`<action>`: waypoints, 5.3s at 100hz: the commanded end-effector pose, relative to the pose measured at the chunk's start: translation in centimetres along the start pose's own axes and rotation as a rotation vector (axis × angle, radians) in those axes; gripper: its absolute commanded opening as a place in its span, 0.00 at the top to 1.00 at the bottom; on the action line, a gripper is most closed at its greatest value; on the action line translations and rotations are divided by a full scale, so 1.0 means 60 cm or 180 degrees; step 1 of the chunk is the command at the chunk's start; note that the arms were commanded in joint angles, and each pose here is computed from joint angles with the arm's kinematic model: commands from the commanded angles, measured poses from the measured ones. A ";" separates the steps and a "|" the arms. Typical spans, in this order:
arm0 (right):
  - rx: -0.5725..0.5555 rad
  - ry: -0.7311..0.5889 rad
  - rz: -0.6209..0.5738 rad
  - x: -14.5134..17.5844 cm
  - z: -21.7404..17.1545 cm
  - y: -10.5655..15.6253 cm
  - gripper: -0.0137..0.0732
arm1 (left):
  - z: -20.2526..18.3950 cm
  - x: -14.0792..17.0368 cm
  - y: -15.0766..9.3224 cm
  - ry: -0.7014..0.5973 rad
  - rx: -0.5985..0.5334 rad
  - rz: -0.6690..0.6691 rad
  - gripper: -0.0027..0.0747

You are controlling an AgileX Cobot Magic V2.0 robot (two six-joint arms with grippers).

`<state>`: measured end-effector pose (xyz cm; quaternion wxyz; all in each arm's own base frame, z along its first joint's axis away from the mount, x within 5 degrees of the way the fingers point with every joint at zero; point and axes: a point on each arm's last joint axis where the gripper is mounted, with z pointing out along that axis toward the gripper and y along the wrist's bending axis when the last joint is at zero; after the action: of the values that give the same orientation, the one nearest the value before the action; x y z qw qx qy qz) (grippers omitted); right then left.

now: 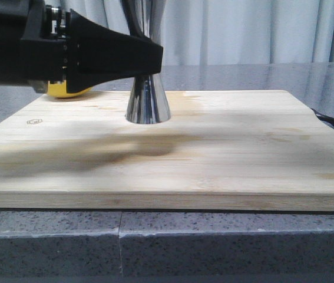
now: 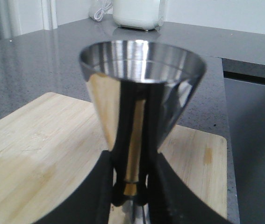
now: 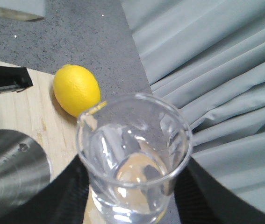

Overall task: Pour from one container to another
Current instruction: 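Carry the beaker with the right gripper above the held jigger, then tilt the beaker with the right gripper, pouring liquid into the jigger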

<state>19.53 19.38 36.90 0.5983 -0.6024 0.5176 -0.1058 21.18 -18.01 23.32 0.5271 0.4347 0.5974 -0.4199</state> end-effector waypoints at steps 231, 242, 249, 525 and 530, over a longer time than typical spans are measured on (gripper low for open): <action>0.0270 -0.0105 -0.0477 -0.014 -0.016 -0.030 0.70 | -0.011 -0.056 0.022 -0.0454 -0.0159 0.0113 0.99; 0.0276 -0.0108 -0.0504 -0.014 -0.016 -0.030 0.70 | -0.011 -0.055 0.022 -0.0450 -0.0155 0.0111 0.99; 0.0281 -0.0106 -0.0526 -0.014 -0.016 -0.030 0.70 | -0.011 -0.055 0.022 -0.0450 -0.0153 0.0095 0.99; 0.0419 -0.0084 -0.1232 -0.015 -0.016 -0.035 0.70 | -0.011 -0.053 0.020 -0.0406 -0.0103 0.0094 0.99; 0.0420 -0.0083 -0.1240 -0.015 -0.016 -0.035 0.70 | -0.011 -0.053 0.020 -0.0406 -0.0103 0.0094 0.99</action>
<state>19.91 19.10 37.40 0.5829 -0.6627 0.4057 -0.2375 22.43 -17.37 23.93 0.5384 0.4254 0.6055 -0.4030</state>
